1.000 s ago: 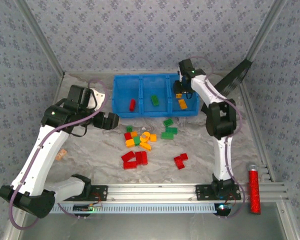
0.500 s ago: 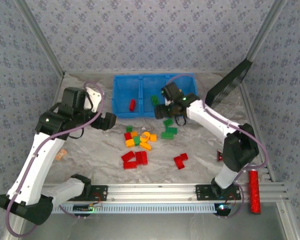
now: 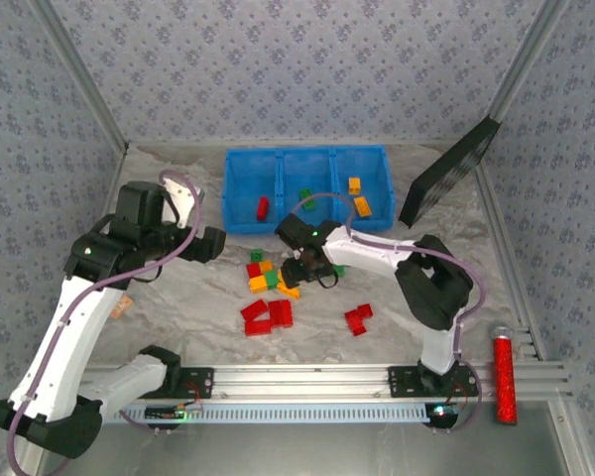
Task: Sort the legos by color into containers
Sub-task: Move the lego to the center of the table, then pick up the lego from the center of the table, then place the lego in the container, then pick up the lego from the center of the table.
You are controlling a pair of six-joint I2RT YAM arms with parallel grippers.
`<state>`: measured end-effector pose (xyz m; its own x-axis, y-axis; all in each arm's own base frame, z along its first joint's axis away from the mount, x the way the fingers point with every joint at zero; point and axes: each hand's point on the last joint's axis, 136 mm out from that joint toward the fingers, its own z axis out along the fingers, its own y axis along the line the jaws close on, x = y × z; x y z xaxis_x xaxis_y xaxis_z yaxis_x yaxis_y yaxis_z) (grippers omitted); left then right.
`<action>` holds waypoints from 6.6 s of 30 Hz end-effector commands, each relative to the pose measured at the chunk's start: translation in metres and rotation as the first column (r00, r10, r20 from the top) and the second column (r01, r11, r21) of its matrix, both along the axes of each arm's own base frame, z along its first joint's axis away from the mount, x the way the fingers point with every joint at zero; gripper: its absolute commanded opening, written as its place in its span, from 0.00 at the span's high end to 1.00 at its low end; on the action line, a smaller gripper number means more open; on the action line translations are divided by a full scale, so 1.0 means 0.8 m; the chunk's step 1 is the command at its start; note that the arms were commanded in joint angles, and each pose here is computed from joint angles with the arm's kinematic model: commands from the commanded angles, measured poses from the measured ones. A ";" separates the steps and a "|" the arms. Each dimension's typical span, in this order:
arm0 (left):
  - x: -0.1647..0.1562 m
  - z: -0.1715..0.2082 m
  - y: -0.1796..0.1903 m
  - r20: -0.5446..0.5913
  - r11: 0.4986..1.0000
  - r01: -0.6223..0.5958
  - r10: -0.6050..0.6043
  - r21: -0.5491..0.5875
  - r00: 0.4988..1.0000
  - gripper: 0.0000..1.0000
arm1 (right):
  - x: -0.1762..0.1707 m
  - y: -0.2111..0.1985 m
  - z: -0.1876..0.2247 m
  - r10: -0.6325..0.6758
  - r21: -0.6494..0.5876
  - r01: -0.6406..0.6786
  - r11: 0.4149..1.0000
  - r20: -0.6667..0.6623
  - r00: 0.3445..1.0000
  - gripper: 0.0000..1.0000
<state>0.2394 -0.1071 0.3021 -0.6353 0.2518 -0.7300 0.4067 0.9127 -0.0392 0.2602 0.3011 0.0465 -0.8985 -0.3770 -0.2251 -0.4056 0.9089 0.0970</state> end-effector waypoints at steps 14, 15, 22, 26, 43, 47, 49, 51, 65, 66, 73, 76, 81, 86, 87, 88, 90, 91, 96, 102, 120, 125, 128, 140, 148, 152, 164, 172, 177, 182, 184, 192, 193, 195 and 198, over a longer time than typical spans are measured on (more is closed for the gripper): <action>-0.001 0.008 0.004 0.027 1.000 -0.005 0.004 0.008 1.000 0.01 | 0.014 -0.018 -0.031 0.012 -0.144 -0.010 0.990 0.016 1.000 0.54; 0.000 0.008 0.003 0.026 1.000 -0.005 0.005 0.010 1.000 0.01 | 0.015 -0.020 -0.032 0.008 -0.146 -0.006 0.989 0.015 1.000 0.55; 0.003 0.006 0.001 0.014 1.000 -0.005 0.005 0.002 1.000 0.01 | 0.033 -0.038 -0.035 -0.028 -0.141 0.031 0.989 0.023 0.999 0.54; 0.005 0.004 -0.001 0.004 1.000 -0.007 0.007 -0.001 1.000 0.01 | 0.044 -0.022 -0.028 -0.010 -0.076 0.014 0.997 0.041 0.999 0.46; 0.016 -0.002 -0.010 -0.025 1.000 0.004 -0.004 -0.002 1.000 0.01 | 0.073 0.011 -0.029 0.040 0.025 -0.041 0.999 0.054 0.998 0.35; 0.019 -0.005 -0.013 -0.039 1.000 0.013 -0.013 0.001 0.999 0.01 | 0.076 0.013 -0.042 0.072 0.017 -0.072 0.997 0.028 0.997 0.35; 0.020 -0.005 -0.012 -0.037 1.000 0.013 -0.013 0.005 0.999 0.01 | 0.074 0.013 -0.047 0.084 0.011 -0.084 0.996 0.017 0.996 0.35; 0.021 -0.003 -0.012 -0.031 1.000 0.013 -0.013 0.005 0.999 0.01 | 0.070 0.012 -0.052 0.099 0.008 -0.098 0.995 -0.002 0.995 0.36; 0.025 -0.009 -0.014 -0.041 1.000 0.018 -0.017 0.011 0.999 0.01 | 0.044 -0.021 -0.077 0.171 -0.102 -0.180 0.978 -0.091 0.981 0.55; 0.025 -0.009 -0.014 -0.043 1.000 0.018 -0.017 0.011 0.999 0.01 | 0.043 -0.022 -0.077 0.174 -0.102 -0.184 0.978 -0.099 0.980 0.55; 0.024 -0.015 -0.013 -0.061 1.000 0.007 -0.006 0.014 0.998 0.01 | 0.025 -0.027 -0.073 0.204 -0.086 -0.218 0.972 -0.149 0.968 0.47; 0.025 -0.015 -0.013 -0.060 1.000 0.004 -0.004 0.010 0.998 0.01 | 0.020 -0.034 -0.080 0.209 -0.100 -0.227 0.969 -0.165 0.964 0.47; 0.026 -0.014 -0.014 -0.066 1.000 0.005 -0.004 0.012 0.998 0.01 | 0.018 -0.038 -0.088 0.215 -0.121 -0.238 0.964 -0.176 0.961 0.49; 0.027 -0.013 -0.015 -0.067 1.000 0.004 -0.003 0.009 0.998 0.01 | 0.014 -0.053 -0.095 0.219 -0.169 -0.251 0.953 -0.188 0.958 0.54; 0.027 -0.014 -0.015 -0.069 1.000 0.004 -0.003 0.010 0.998 0.01 | 0.013 -0.057 -0.095 0.218 -0.181 -0.252 0.951 -0.189 0.958 0.57; 0.027 -0.015 -0.014 -0.072 1.000 0.002 -0.001 0.010 0.997 0.01 | 0.011 -0.060 -0.096 0.216 -0.191 -0.252 0.949 -0.192 0.957 0.59; 0.028 -0.017 -0.015 -0.079 1.000 -0.002 0.002 0.009 0.997 0.01 | 0.008 -0.065 -0.096 0.216 -0.202 -0.256 0.945 -0.198 0.956 0.62; 0.028 -0.019 -0.015 -0.082 1.000 -0.002 0.003 0.010 0.997 0.01 | 0.007 -0.067 -0.097 0.218 -0.204 -0.258 0.944 -0.202 0.955 0.65; 0.030 -0.020 -0.016 -0.094 1.000 -0.011 0.012 0.006 0.995 0.01 | 0.006 -0.068 -0.083 0.221 -0.193 -0.257 0.947 -0.189 0.957 0.72; 0.031 -0.030 -0.009 -0.110 0.999 -0.039 0.042 0.031 0.993 0.01 | 0.019 -0.067 -0.021 0.186 -0.133 -0.202 0.970 -0.121 0.975 0.73; 0.038 -0.169 -0.045 -0.338 0.982 -0.187 0.173 -0.009 0.925 0.04 | 0.175 -0.211 0.175 -0.201 0.042 0.198 0.979 0.330 0.922 0.72; 0.036 -0.211 -0.053 -0.381 0.977 -0.213 0.203 0.016 0.902 0.08 | 0.225 -0.227 0.179 -0.233 0.050 0.232 0.972 0.382 0.894 0.72; 0.033 -0.232 -0.053 -0.397 0.975 -0.215 0.218 0.054 0.892 0.10 | 0.251 -0.230 0.182 -0.246 0.070 0.238 0.969 0.401 0.883 0.72; 0.051 -0.282 -0.051 -0.406 0.958 -0.256 0.287 0.131 0.868 0.18 | 0.317 -0.207 0.131 -0.233 0.091 0.215 0.972 0.357 0.905 0.72; 0.059 -0.302 -0.054 -0.425 0.953 -0.252 0.300 0.166 0.854 0.19 | 0.334 -0.199 0.069 -0.198 0.015 0.203 0.979 0.300 0.933 0.71; 0.063 -0.311 -0.061 -0.449 0.956 -0.240 0.291 0.168 0.845 0.21 | 0.335 -0.197 0.045 -0.192 -0.007 0.201 0.979 0.273 0.943 0.71; 0.070 -0.327 -0.070 -0.488 0.958 -0.212 0.282 0.194 0.826 0.22 | 0.338 -0.199 0.019 -0.201 -0.012 0.209 0.978 0.235 0.951 0.61; 0.060 -0.341 -0.064 -0.510 0.954 -0.207 0.291 0.215 0.810 0.24 | 0.340 -0.197 0.057 -0.197 0.014 0.201 0.979 0.272 0.942 0.47; 0.061 -0.347 -0.062 -0.515 0.953 -0.216 0.296 0.211 0.805 0.30 | 0.341 -0.196 0.072 -0.202 0.020 0.205 0.979 0.287 0.936 0.45; 0.059 -0.355 -0.063 -0.525 0.955 -0.215 0.292 0.205 0.799 0.36 | 0.338 -0.194 0.094 -0.201 0.031 0.201 0.979 0.308 0.930 0.39; 0.060 -0.358 -0.066 -0.528 0.957 -0.213 0.287 0.199 0.799 0.39 | 0.338 -0.195 0.103 -0.202 0.036 0.201 0.979 0.316 0.927 0.37; 0.068 -0.364 -0.071 -0.531 0.960 -0.199 0.274 0.195 0.802 0.64 | 0.320 -0.200 0.135 -0.207 0.045 0.204 0.978 0.333 0.920 0.36; 0.067 -0.365 -0.069 -0.532 0.959 -0.198 0.277 0.201 0.800 0.66 | 0.314 -0.201 0.138 -0.212 0.049 0.208 0.977 0.330 0.920 0.35; 0.067 -0.357 -0.068 -0.530 0.959 -0.194 0.275 0.204 0.802 0.69 | 0.301 -0.206 0.145 -0.216 0.051 0.211 0.976 0.325 0.921 0.35; 0.077 -0.324 -0.067 -0.487 0.960 -0.197 0.272 0.201 0.830 0.71 | 0.270 -0.213 0.149 -0.234 0.052 0.229 0.972 0.296 0.926 0.33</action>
<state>0.2923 -0.1572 0.0216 -0.9685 0.1025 -0.2268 0.1161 0.9921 -0.0475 0.5033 0.1365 0.1546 -0.8283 -0.1819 -0.5299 -0.2154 0.9765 0.0014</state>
